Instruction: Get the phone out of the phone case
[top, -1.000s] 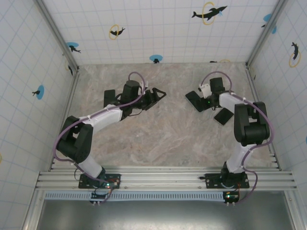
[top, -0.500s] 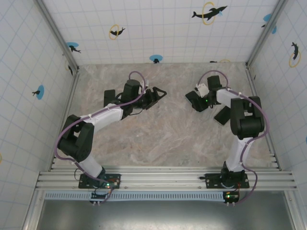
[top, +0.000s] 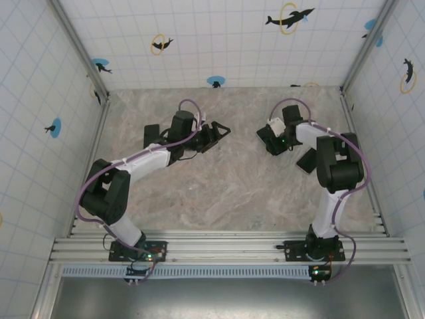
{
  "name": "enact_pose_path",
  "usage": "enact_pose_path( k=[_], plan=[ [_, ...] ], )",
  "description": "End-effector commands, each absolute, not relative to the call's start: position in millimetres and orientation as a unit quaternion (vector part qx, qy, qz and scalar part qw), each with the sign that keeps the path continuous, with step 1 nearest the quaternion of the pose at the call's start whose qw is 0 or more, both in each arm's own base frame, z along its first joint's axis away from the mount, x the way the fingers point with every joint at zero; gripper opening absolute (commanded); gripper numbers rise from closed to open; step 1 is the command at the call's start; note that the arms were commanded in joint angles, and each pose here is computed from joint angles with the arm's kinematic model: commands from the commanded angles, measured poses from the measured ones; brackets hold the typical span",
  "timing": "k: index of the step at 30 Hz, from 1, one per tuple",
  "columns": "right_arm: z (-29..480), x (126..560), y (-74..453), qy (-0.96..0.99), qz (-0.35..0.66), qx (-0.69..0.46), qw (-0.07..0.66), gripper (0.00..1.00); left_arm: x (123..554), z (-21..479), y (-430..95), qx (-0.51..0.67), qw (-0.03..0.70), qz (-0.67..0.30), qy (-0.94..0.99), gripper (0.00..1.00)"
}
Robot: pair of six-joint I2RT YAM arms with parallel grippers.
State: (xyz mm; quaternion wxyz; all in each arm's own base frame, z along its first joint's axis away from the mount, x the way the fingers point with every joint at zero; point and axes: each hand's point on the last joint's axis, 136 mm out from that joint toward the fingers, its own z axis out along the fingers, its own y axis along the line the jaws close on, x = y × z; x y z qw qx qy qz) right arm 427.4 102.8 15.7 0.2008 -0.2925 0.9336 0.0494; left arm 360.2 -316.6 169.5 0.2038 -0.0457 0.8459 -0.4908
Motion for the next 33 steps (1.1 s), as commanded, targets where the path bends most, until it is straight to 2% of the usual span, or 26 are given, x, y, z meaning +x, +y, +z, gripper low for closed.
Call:
enact_pose_path(
  k=[1, 6, 8, 12, 18, 29, 33],
  plan=[
    [-16, 399, 86, 0.943, 0.006, -0.308, 0.124, 0.78, 355, 166, -321, -0.030, 0.192, -0.487, 0.851, 0.89],
    [-22, 390, 85, 0.945, -0.002, -0.306, 0.111, 0.68, 354, 166, -320, -0.030, 0.190, -0.487, 0.852, 0.89],
    [-17, 391, 86, 0.947, 0.001, -0.299, 0.120, 0.62, 354, 165, -320, -0.031, 0.189, -0.487, 0.852, 0.89],
    [0, 398, 93, 0.948, 0.021, -0.272, 0.161, 0.58, 355, 167, -322, -0.031, 0.189, -0.491, 0.850, 0.89],
    [42, 411, 110, 0.942, 0.084, -0.218, 0.241, 0.54, 357, 170, -324, -0.034, 0.190, -0.498, 0.845, 0.89],
    [99, 409, 139, 0.905, 0.230, -0.118, 0.338, 0.52, 364, 177, -337, -0.028, 0.190, -0.509, 0.839, 0.88],
    [93, 400, 143, 0.910, 0.221, -0.124, 0.328, 0.52, 366, 172, -349, -0.026, 0.177, -0.511, 0.840, 0.87]
  ],
)
